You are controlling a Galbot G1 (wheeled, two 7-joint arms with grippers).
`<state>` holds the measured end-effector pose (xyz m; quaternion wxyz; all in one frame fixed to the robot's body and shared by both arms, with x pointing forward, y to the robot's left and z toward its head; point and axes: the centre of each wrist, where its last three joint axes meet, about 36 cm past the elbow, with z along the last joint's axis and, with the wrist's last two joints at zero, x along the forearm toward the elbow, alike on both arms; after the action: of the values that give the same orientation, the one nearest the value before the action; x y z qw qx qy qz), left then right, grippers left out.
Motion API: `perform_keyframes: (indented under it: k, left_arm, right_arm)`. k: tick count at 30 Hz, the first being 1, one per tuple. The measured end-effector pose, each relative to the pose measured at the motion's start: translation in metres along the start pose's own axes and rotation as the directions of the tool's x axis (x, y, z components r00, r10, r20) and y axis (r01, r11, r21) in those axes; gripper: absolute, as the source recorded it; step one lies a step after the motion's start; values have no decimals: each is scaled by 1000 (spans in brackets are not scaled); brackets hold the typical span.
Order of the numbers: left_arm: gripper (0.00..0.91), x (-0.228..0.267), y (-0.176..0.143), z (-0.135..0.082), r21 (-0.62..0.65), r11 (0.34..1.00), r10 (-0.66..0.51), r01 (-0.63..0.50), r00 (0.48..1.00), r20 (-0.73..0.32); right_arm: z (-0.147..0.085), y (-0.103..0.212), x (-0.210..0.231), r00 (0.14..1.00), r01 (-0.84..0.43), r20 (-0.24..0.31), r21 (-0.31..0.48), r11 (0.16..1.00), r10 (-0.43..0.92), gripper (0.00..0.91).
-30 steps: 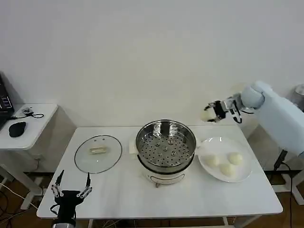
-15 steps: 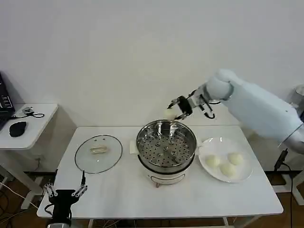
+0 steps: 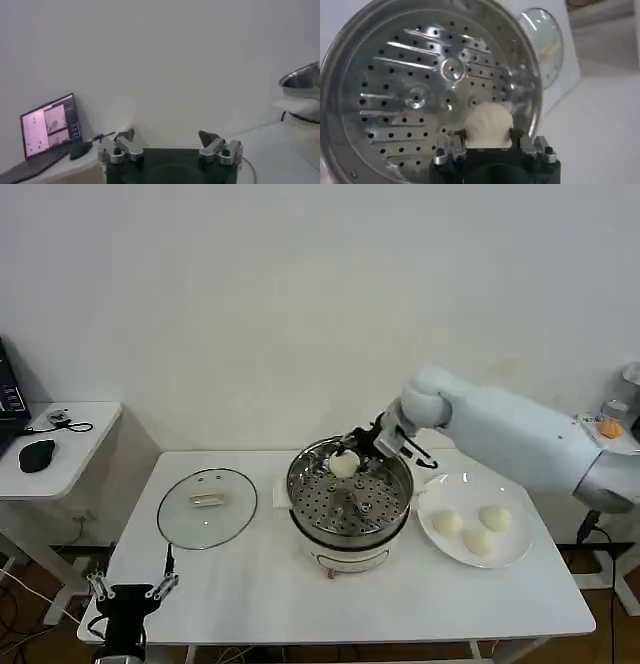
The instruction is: Take steamed baozi put them in steamer then cover it.
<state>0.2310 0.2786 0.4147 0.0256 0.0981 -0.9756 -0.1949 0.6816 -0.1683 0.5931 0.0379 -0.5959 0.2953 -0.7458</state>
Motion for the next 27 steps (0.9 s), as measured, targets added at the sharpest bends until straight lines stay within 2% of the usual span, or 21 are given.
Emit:
perform_keyframes:
  k: [15, 17, 18, 19, 27]
  left_arm:
    - [907, -5, 1, 2, 1, 1000, -9, 9, 1000, 3]
    - [907, -4, 1, 2, 1, 1000, -10, 10, 1000, 2]
    - [907, -4, 1, 2, 2, 1000, -10, 10, 1000, 2]
    - [907, -4, 1, 2, 2, 1000, -10, 10, 1000, 1]
    - [907, -1, 1, 0, 6, 1000, -18, 18, 1000, -1]
  right_arm:
    - [6, -8, -36, 1000, 6, -13, 134, 991, -5, 615]
    - [5, -10, -39, 1000, 4, -11, 149, 989, -2, 695]
    - [5, -11, -40, 1000, 2, -11, 156, 988, -1, 867]
    - [5, -12, -40, 1000, 3, -12, 161, 987, -1, 907]
    - [8, -14, -29, 1000, -5, -23, 171, 985, 9, 907]
